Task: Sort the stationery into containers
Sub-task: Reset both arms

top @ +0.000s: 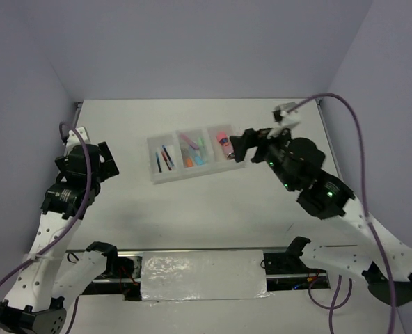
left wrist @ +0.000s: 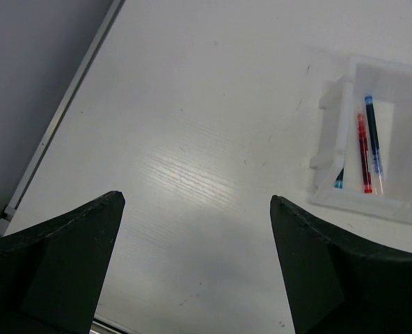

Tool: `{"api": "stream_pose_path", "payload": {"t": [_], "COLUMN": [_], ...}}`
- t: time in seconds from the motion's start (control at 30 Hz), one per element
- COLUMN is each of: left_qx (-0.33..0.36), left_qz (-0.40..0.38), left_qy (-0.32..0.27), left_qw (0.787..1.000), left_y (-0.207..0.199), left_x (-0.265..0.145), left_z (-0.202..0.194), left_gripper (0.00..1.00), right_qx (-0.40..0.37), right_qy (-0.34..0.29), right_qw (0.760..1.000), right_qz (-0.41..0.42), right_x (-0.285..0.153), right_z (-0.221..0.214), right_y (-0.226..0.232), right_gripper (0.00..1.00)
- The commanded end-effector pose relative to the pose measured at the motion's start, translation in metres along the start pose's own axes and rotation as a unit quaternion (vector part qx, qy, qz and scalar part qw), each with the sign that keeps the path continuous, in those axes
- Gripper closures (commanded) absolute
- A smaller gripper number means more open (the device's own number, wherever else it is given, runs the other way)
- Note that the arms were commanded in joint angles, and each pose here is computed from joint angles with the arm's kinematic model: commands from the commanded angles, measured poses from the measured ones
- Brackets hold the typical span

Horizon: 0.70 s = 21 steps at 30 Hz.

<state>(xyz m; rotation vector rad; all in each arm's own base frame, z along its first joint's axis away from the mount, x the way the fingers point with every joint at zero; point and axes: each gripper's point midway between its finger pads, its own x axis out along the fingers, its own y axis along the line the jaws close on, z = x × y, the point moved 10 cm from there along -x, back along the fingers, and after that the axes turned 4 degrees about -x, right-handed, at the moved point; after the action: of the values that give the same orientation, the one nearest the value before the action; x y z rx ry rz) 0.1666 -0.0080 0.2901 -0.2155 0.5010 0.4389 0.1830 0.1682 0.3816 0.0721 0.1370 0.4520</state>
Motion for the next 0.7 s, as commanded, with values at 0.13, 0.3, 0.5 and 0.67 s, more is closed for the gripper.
{"api": "stream_pose_path", "payload": {"t": [0.13,0.3,0.5,0.67], "left_qx": [-0.059,-0.074,-0.085,-0.090], "left_qz": [0.030,0.027,0.032,0.030], "left_qy": [-0.071,-0.084,-0.096,-0.097], "left_qw": [0.995,0.993,0.991,0.991], "left_y": [0.013,0.019,0.028,0.031], "left_x": [-0.021,-0.028,-0.034,-0.036], "left_z": [0.026,0.021,0.013,0.009], "left_gripper": [0.01,0.01,0.01,0.01], "right_qx": [0.021,0.055,0.070,0.070], "right_qy": [0.020,0.011,0.014,0.019], "right_qw": [0.981,0.972,0.967,0.964], "right_qz": [-0.194,-0.230,-0.246,-0.255], "right_x": [-0.080,-0.119,-0.144,-0.146], "right_z": [-0.031,-0.043,-0.058,-0.062], "right_y": [-0.058,-0.077,-0.089,-0.091], "right_gripper": [0.00,0.00,0.00,0.00]}}
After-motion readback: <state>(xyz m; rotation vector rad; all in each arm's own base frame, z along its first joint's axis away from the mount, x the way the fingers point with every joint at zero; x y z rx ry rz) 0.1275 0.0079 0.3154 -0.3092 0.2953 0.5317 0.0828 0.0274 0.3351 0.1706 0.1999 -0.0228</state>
